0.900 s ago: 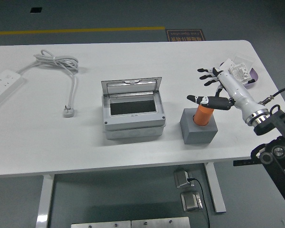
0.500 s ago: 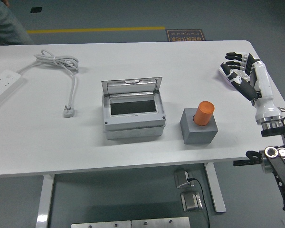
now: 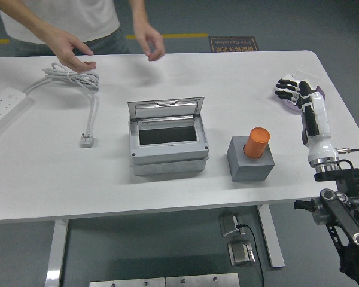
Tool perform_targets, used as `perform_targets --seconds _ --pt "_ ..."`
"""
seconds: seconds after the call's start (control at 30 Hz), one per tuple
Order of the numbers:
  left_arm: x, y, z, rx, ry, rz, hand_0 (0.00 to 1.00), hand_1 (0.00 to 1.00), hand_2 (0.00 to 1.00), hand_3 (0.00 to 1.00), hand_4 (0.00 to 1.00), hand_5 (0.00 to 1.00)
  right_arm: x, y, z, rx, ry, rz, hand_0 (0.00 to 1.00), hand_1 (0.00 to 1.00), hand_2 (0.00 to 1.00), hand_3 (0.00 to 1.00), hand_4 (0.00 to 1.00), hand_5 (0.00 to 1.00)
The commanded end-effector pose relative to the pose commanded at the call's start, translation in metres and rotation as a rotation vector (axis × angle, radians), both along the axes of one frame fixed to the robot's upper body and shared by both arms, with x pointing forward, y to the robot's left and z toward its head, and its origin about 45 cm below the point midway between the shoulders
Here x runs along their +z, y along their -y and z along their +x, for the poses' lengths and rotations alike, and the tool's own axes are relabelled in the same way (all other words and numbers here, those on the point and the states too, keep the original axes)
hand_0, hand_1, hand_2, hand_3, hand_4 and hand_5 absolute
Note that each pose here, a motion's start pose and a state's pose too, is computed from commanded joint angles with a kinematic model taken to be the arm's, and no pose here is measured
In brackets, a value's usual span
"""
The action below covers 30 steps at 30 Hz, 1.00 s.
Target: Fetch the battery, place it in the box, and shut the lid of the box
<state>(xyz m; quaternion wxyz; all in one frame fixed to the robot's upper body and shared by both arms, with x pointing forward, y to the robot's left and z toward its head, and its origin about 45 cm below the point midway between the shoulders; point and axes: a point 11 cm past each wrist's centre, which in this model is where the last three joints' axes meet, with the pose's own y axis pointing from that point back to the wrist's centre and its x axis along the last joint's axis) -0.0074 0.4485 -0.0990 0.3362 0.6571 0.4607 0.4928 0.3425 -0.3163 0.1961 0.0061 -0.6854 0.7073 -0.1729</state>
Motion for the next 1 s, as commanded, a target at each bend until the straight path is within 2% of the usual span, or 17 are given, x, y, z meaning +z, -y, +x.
perform_targets --seconds 0.13,0.17,0.43,0.93,0.97,1.0 --pt "0.000 0.000 -0.0001 -0.001 0.000 -0.001 0.539 0.575 0.643 0.717 0.702 0.346 -0.010 -0.002 -0.001 0.005 -0.029 0.006 0.666 0.585 0.599 0.634 0.998 0.974" --pt "0.000 0.000 -0.0001 -0.002 0.000 -0.001 0.539 0.575 0.641 0.713 0.701 0.346 -0.013 -0.003 -0.001 0.006 -0.035 0.008 0.667 0.589 0.602 0.637 0.998 0.929" --pt "0.000 0.001 0.0005 -0.005 0.002 0.000 0.539 0.575 0.640 0.711 0.700 0.347 -0.030 -0.012 -0.003 0.032 -0.086 0.014 0.671 0.602 0.599 0.637 0.998 0.912" --pt "-0.001 0.001 0.0019 -0.017 0.007 -0.001 0.539 0.575 0.635 0.705 0.698 0.345 -0.044 -0.026 -0.006 0.106 -0.155 -0.022 0.672 0.603 0.602 0.636 0.998 0.887" --pt "-0.001 0.002 0.0021 -0.018 0.008 -0.002 0.537 0.575 0.633 0.702 0.698 0.343 -0.045 -0.027 -0.006 0.112 -0.159 -0.029 0.684 0.617 0.613 0.651 0.956 0.640" --pt "-0.001 0.002 0.0023 -0.020 0.009 -0.003 0.537 0.575 0.633 0.702 0.698 0.343 -0.045 -0.027 -0.006 0.117 -0.162 -0.034 0.684 0.617 0.613 0.651 0.956 0.640"
